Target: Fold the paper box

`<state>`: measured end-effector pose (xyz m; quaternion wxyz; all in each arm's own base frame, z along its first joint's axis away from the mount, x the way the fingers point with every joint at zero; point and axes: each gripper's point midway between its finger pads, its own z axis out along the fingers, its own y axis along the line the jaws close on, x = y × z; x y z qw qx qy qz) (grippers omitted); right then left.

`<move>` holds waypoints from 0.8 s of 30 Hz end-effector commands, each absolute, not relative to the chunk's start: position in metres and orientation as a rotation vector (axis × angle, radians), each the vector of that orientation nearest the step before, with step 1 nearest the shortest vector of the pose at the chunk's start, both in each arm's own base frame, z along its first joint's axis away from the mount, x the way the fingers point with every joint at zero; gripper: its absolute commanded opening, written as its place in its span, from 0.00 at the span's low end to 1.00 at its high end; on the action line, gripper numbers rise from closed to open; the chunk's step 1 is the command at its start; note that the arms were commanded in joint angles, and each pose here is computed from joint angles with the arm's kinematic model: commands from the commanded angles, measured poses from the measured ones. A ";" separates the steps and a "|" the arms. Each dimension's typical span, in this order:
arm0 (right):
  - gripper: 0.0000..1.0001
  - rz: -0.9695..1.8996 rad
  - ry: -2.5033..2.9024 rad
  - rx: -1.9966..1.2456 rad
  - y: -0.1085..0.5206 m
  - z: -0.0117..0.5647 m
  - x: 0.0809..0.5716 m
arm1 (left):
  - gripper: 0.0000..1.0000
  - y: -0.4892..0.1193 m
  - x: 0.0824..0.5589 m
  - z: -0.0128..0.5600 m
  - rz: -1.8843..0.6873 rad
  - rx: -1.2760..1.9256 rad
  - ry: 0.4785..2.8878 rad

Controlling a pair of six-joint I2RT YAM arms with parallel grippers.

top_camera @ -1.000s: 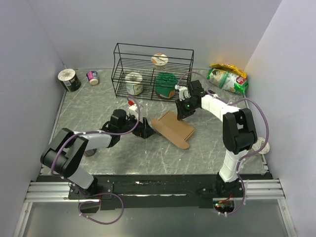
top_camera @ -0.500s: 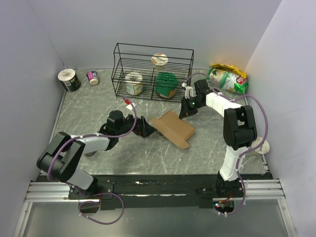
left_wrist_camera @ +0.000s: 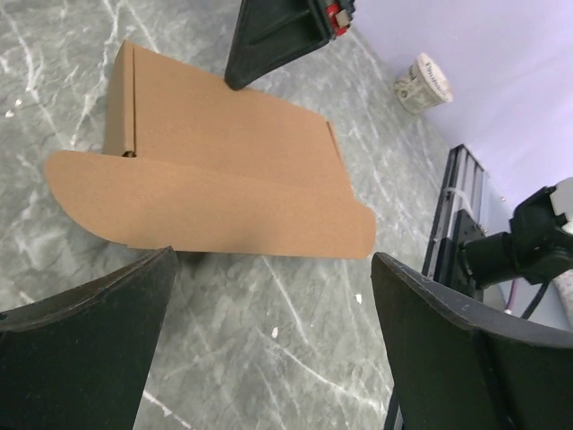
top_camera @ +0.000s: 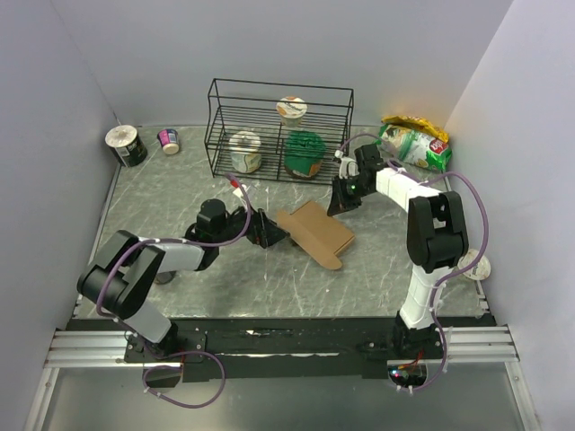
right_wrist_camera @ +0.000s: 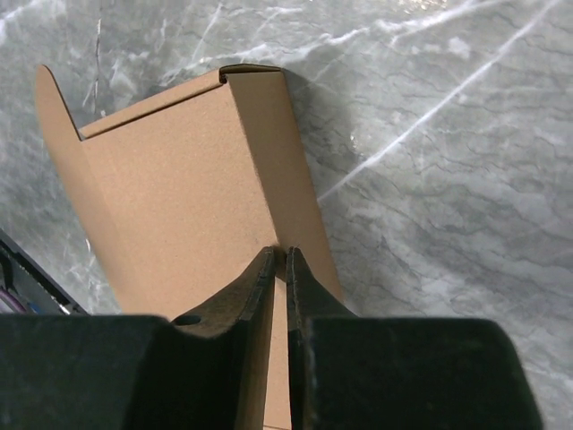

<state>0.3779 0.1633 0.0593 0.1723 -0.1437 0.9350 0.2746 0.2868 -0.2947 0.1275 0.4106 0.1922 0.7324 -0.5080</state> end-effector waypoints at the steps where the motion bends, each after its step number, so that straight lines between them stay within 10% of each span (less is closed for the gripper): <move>1: 0.15 0.509 2.833 -0.220 0.109 0.032 0.368 | 0.96 -0.300 0.287 0.150 -1.324 0.507 1.743; 18: 0.17 0.548 2.796 -0.211 0.109 0.043 0.366 | 0.98 -0.334 0.308 0.142 -1.486 0.347 1.767; 24: 0.31 0.589 2.772 -0.263 0.124 0.040 0.357 | 0.98 -0.340 0.304 0.142 -1.487 0.396 1.749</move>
